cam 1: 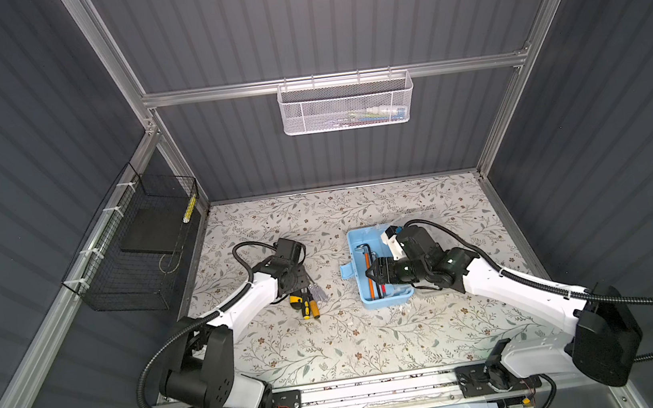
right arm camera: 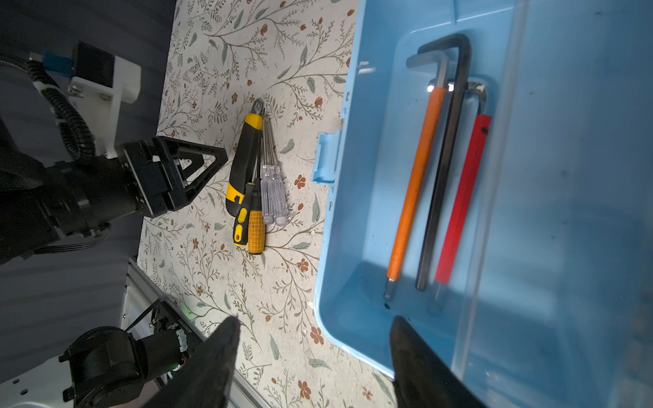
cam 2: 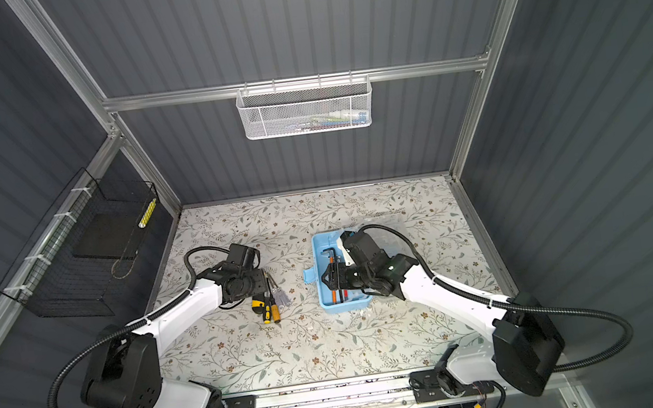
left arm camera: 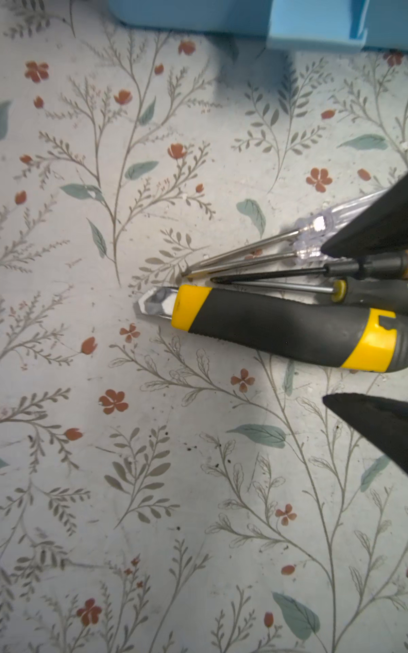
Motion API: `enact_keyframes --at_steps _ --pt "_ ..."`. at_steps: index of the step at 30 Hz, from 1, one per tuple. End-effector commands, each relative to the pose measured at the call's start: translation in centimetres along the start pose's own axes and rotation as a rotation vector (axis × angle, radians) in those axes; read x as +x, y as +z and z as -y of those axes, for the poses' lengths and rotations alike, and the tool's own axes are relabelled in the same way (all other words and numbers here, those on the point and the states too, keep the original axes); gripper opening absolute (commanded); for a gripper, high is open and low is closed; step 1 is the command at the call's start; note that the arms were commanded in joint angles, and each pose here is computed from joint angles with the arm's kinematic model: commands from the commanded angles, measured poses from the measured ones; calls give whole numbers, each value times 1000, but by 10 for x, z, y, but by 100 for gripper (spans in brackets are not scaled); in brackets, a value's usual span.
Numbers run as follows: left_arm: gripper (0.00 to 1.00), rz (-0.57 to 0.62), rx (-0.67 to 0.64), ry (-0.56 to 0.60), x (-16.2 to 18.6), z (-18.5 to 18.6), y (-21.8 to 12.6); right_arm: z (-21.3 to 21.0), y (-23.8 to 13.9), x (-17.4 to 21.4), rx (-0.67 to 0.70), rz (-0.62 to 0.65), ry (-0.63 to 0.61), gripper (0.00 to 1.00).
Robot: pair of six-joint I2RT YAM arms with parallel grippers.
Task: Pack the tool kit
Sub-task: 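Withdraw the left gripper back over the remaining tools, then grasp the yellow-black utility knife with the left gripper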
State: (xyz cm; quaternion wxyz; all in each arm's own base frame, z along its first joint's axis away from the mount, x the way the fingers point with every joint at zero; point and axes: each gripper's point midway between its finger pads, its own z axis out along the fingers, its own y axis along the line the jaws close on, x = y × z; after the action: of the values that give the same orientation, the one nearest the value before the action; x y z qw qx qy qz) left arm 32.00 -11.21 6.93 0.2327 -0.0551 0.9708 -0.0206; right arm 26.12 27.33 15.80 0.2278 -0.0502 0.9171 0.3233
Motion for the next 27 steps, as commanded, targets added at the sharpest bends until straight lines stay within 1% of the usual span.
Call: enact_keyframes --at_steps 1,4,8,15,27 --pt "60 -25 5 32 5 2 11 -11 0 -8 -29 22 7 67" --pt "60 -11 -14 30 3 -1 15 -10 0 -9 -25 26 6 67" --pt "58 -22 -35 32 4 -3 23 -8 0 -9 -17 27 1 68" --pt "53 -28 -62 19 4 -7 32 -6 2 -9 -5 29 -1 68" --pt "47 -42 -72 23 3 -7 42 0 7 -8 17 18 -1 68"
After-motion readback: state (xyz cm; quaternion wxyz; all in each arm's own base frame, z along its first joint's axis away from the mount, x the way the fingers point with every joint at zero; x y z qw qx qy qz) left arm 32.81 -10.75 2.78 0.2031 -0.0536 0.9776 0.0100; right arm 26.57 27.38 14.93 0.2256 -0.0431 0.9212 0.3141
